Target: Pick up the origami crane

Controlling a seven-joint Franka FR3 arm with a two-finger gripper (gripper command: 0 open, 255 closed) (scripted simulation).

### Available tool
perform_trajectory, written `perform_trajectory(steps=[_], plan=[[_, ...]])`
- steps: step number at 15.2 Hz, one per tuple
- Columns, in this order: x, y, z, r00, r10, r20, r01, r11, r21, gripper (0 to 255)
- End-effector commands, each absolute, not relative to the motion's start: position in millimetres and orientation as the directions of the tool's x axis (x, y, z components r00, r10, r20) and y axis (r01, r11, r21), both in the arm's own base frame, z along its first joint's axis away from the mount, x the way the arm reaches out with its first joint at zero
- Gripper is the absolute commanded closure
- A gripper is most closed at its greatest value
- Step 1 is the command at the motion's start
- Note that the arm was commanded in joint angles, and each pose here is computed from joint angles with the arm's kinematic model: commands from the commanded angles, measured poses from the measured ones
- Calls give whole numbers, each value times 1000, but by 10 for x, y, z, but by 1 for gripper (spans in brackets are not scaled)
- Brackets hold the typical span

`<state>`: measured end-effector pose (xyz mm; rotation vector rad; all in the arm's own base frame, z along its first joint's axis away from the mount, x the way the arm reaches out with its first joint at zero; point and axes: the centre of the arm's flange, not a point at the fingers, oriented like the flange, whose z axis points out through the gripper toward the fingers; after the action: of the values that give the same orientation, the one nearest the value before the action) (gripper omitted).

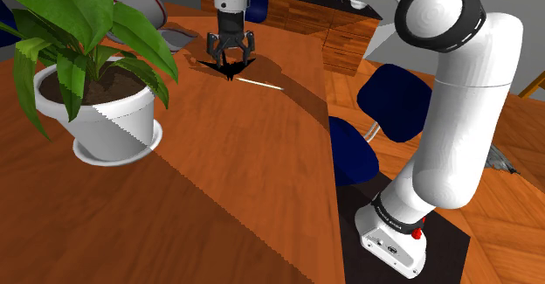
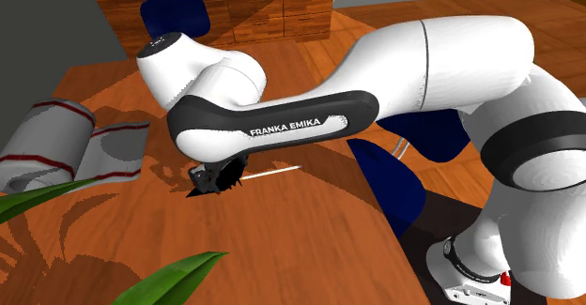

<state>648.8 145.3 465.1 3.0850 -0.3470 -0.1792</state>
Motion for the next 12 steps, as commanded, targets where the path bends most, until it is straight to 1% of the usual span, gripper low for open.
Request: perform_trajectory(steps=[1,2,12], plan=[[6492,1451,4627,968,-223,-110,-220,-975,44,0],[6491,1452,4627,968,-223,-110,-220,-975,44,255],[6492,1451,4679,968,-223,-110,-220,-975,44,255]])
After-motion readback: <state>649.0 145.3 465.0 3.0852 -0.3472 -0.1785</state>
